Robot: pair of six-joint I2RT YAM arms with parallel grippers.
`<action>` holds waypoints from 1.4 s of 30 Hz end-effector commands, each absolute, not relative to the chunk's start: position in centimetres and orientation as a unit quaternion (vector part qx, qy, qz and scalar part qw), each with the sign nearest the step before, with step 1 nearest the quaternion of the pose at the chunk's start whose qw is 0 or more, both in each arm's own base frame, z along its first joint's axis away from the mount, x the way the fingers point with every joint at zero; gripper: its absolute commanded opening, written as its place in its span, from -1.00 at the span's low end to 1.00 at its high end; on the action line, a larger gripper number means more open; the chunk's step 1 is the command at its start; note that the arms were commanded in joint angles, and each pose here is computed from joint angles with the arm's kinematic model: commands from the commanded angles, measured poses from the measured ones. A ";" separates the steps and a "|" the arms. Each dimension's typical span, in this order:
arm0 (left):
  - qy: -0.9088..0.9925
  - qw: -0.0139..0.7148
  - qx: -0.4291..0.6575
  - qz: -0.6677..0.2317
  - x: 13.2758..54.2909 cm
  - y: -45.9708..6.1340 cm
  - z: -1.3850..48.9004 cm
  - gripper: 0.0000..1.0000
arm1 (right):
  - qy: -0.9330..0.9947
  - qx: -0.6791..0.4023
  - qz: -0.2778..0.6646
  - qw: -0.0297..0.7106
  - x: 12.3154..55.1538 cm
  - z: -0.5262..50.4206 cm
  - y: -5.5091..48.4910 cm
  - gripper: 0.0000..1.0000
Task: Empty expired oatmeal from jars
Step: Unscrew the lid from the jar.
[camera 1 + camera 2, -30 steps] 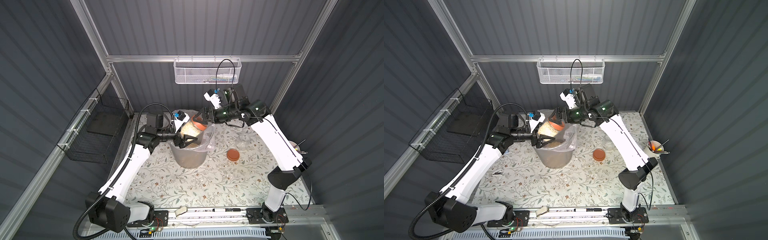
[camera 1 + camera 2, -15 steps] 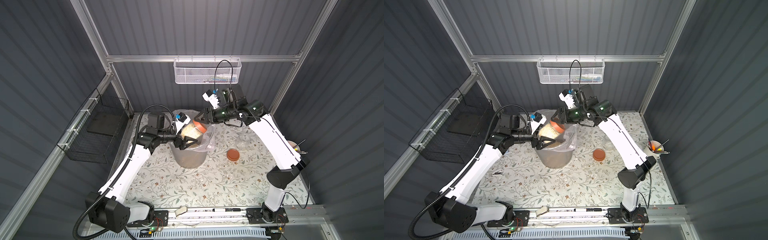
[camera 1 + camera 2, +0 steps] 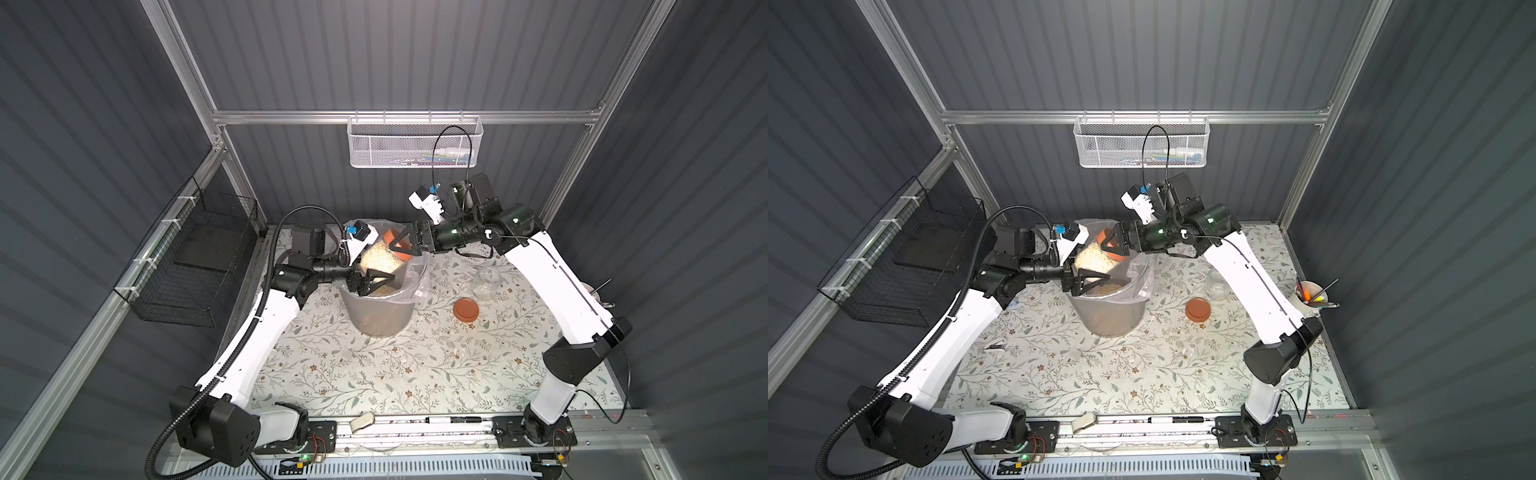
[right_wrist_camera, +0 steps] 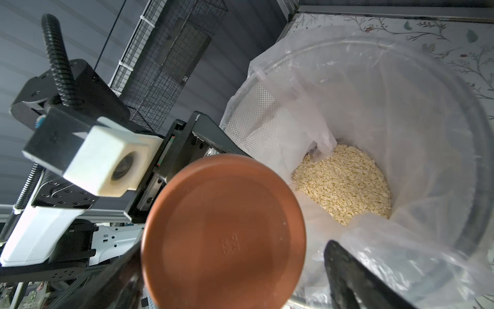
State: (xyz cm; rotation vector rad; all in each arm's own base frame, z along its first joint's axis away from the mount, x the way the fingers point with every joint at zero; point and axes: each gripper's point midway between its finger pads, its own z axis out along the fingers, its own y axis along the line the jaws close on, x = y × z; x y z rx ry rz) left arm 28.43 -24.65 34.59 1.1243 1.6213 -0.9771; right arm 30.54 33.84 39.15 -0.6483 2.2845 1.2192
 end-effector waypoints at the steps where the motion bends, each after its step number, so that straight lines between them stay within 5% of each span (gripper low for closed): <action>1: 0.572 0.518 0.489 -0.405 26.1 -24.6 40.5 -1.00 | 0.824 -0.229 0.469 0.221 30.9 39.1 34.6 0.98; 9: 0.569 0.522 0.489 -0.405 26.5 -24.7 40.4 -1.00 | 0.815 -0.228 0.492 0.202 30.4 39.5 35.5 0.98; 17: 0.576 0.523 0.484 -0.401 27.1 -24.5 39.9 -1.00 | 0.833 -0.240 0.446 0.221 30.6 38.7 35.2 0.29; 22: 0.573 0.525 0.481 -0.406 27.1 -24.3 40.1 -1.00 | 0.824 -0.272 0.443 0.225 29.6 38.8 35.7 0.05; 33: 0.539 0.487 0.495 -0.477 25.6 -24.6 40.5 -1.00 | 0.747 -0.463 0.378 0.291 26.9 38.7 34.1 0.11; 42: 0.518 0.460 0.507 -0.513 23.9 -24.6 41.2 -1.00 | 0.659 -0.566 0.361 0.340 25.9 41.0 33.9 -0.01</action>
